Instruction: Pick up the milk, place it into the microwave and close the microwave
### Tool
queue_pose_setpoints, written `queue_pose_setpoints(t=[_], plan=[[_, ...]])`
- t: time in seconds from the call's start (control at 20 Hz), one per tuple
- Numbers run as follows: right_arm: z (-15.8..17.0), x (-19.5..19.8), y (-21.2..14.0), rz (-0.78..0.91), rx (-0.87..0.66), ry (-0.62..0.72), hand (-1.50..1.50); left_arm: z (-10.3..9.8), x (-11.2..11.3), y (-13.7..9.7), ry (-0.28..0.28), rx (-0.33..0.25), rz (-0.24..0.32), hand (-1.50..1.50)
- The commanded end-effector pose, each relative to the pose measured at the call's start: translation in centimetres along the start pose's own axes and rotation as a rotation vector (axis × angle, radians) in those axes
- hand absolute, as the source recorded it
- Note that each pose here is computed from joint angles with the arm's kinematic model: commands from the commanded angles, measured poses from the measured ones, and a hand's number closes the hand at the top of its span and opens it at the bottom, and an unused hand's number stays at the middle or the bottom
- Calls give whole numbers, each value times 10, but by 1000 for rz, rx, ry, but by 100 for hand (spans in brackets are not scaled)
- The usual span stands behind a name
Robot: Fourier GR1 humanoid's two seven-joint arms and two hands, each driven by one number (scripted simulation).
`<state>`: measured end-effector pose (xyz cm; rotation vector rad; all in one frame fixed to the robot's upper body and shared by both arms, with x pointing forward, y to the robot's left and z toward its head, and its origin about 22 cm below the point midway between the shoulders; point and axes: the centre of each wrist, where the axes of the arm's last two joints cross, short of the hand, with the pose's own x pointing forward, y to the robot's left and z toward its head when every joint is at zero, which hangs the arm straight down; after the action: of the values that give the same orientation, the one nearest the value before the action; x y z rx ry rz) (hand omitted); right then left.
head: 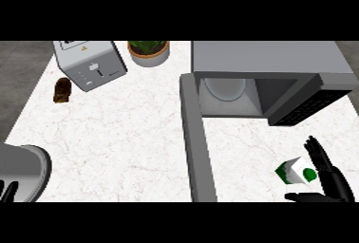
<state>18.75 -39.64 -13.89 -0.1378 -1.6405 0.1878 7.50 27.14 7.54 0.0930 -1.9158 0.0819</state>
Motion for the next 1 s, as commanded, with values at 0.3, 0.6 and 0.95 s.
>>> queue_pose_setpoints(t=[0.3,0.6,0.95], plan=[[-11,-9,19,-116,-7,-138,-150,-7,-4,3,1,-1,13,-150],[-8,-12,28,-273,6,-156,150,-7,-3,5,-16,-3,9,-150],[-34,-3,45,-365,4,-215,150,2,-12,4,-7,5,2,-150]])
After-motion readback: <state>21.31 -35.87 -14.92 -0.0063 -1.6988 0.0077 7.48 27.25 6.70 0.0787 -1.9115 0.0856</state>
